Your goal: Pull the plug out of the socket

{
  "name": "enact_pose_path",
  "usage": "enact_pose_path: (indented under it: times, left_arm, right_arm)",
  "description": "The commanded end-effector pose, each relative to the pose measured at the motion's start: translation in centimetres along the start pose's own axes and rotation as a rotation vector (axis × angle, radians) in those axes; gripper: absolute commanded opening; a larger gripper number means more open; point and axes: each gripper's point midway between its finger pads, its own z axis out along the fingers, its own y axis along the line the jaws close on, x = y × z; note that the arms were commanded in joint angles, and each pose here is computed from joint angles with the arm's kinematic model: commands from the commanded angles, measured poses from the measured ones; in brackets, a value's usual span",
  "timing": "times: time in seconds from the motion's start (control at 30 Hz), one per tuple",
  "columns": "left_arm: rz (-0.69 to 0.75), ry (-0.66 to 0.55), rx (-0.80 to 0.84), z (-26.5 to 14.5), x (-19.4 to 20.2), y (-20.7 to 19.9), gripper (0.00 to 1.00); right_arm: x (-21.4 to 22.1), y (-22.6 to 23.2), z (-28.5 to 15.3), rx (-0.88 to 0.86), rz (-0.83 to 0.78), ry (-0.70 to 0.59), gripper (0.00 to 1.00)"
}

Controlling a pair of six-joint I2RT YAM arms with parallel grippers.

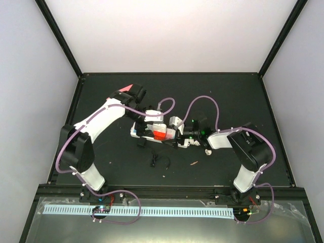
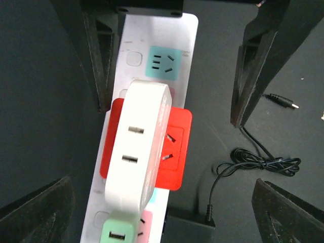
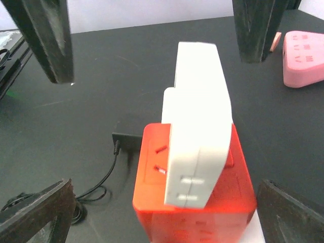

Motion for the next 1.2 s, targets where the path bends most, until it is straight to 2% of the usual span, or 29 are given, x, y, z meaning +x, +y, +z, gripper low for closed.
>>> enact_pose_path:
  times: [0.0,0.17,0.37,0.5,0.67,0.73,0.9,1.17]
  left_arm:
    - [0.001,-0.103,-0.065,-2.3,-1.0,0.2,0.99]
    - [-0.085,-0.241,-0.166,-5.7,-0.8,1.3,0.99]
    - [-0.192,-0.331,-0.215,-8.0,0.3,1.4,0.99]
    - [-0.208,-0.339,-0.197,-7.4,0.7,0.4,0.99]
    - [-0.172,-0.379,-0.142,-6.4,0.8,-1.3,0.99]
    - [-0.156,-0.396,-0.136,-6.1,0.7,-1.5,0.99]
    - [-0.098,-0.436,-0.139,-5.1,0.1,-1.9,0.89]
    - [-0.111,-0.417,-0.100,-3.1,-0.3,-1.7,0.85]
  right_arm:
    - [-1.1,-1.2,1.1,0.029,-0.070,-0.020,1.00]
    - [-0.5,-2.1,1.9,0.038,-0.076,-0.001,0.96]
    - [0.5,-1.7,2.2,0.018,-0.073,0.013,0.89]
    - [1.2,-1.5,2.2,0.011,-0.065,0.020,0.80]
    - [1.3,-0.8,2.1,-0.009,-0.043,0.008,0.61]
    - [1.3,-0.5,2.2,-0.021,-0.034,0.006,0.57]
    - [1.6,0.6,2.2,-0.049,0.000,0.004,0.54]
    - [1.6,2.9,2.3,-0.107,-0.018,0.003,0.51]
